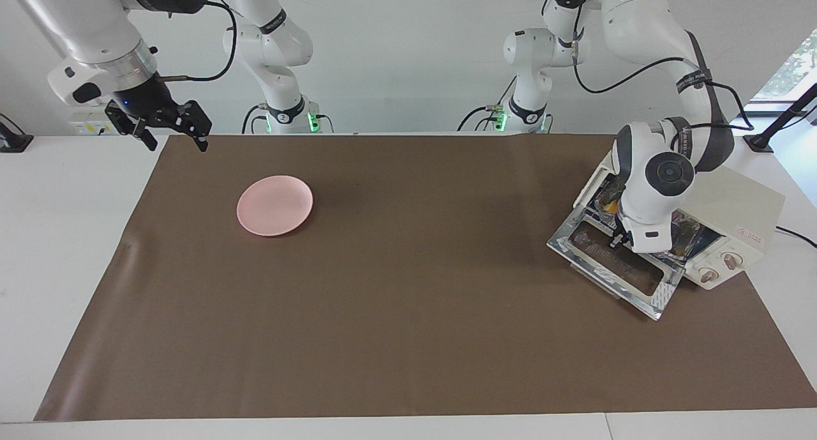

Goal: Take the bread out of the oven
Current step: 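Grasp the foil tray edge with the left gripper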

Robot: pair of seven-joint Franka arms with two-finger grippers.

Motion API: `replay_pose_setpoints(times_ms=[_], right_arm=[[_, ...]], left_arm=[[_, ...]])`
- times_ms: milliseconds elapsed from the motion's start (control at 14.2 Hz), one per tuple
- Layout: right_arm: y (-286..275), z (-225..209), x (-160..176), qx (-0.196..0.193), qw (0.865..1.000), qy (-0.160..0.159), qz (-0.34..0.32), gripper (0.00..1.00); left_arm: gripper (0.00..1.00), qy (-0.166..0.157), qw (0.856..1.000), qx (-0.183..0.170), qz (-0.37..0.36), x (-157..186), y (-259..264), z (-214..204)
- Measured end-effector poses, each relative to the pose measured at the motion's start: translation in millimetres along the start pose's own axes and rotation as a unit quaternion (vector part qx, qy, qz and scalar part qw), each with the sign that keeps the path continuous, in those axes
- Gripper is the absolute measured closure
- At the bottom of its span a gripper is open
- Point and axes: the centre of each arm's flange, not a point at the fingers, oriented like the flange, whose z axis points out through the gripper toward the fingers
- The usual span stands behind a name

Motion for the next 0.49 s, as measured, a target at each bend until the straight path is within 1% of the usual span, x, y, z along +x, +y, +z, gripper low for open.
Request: replay_pose_setpoints(times_ms=[211,281,422,492], right_arm=[[0.0,0.0,0.0,0.000,1.000,0.000,0.000,0.00],[0.0,0.0,0.0,0.000,1.000,0.000,0.000,0.00],[0.0,0.0,0.0,0.000,1.000,0.000,0.000,0.00],[0.0,0.0,0.0,0.000,1.000,0.000,0.000,0.00]], left_arm=[[0.44,0.001,1.000,-0.001,0.000,0.2,-0.8,1.3],[0.50,0.001,1.000,-0.002,-0.001,0.3,-0.9,1.0],[0.74,0.004,1.000,-0.003,0.000,0.4,-2.0,-1.5],[0.89,0.005,1.000,-0.003,0.000,0.3,-2.7,-3.0]])
